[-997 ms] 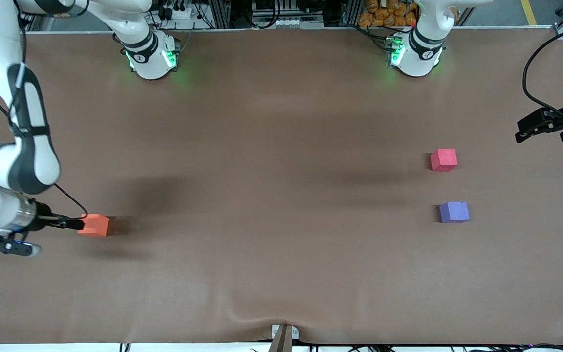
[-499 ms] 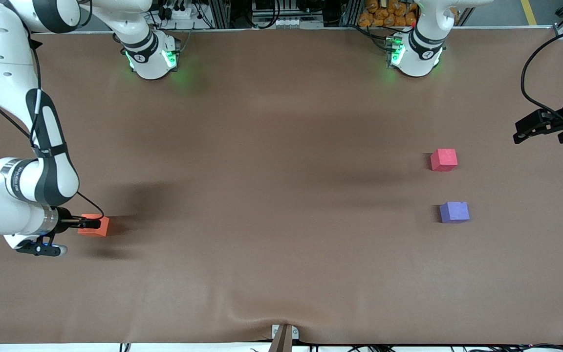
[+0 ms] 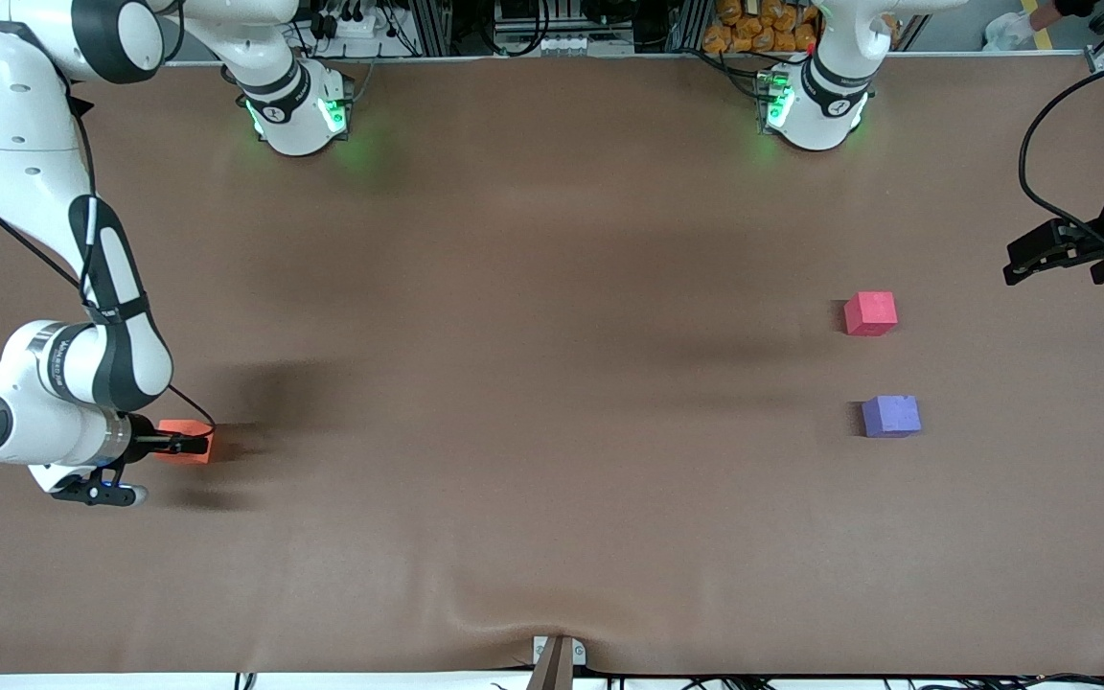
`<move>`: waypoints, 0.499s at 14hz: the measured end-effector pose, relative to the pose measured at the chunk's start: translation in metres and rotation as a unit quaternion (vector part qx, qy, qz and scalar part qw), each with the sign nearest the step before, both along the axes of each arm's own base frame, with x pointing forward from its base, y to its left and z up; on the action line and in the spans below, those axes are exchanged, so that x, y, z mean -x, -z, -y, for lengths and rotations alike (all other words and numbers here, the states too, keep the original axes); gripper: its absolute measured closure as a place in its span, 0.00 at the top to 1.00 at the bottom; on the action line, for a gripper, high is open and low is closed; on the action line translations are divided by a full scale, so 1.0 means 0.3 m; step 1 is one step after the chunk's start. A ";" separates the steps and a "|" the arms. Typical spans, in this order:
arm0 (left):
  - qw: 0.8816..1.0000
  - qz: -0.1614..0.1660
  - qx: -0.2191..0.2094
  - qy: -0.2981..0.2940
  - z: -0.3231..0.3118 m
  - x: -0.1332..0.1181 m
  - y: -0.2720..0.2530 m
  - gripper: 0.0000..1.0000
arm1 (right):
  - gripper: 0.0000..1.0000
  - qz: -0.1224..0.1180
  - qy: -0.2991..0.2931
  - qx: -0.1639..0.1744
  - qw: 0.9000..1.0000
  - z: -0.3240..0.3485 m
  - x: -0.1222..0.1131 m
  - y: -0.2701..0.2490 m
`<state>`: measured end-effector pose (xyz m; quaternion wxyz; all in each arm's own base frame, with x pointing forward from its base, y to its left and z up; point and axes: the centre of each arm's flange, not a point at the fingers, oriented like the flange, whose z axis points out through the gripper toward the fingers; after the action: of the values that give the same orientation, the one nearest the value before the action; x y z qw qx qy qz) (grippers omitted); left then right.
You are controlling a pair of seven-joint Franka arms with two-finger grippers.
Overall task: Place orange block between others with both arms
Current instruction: 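Reach the right gripper to the orange cube and grasp it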
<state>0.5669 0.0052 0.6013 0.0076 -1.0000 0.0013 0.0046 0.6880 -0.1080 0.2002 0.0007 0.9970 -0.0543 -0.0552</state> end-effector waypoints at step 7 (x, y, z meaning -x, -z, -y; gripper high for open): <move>1.000 0.000 0.000 0.000 -0.001 0.000 0.000 1.00 | 0.57 -0.001 0.002 0.000 1.000 0.007 0.001 0.011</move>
<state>0.5670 0.0054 0.6011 0.0076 -1.0000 0.0010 0.0047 0.6876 -0.1100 0.1969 0.0006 0.9969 -0.0560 -0.0559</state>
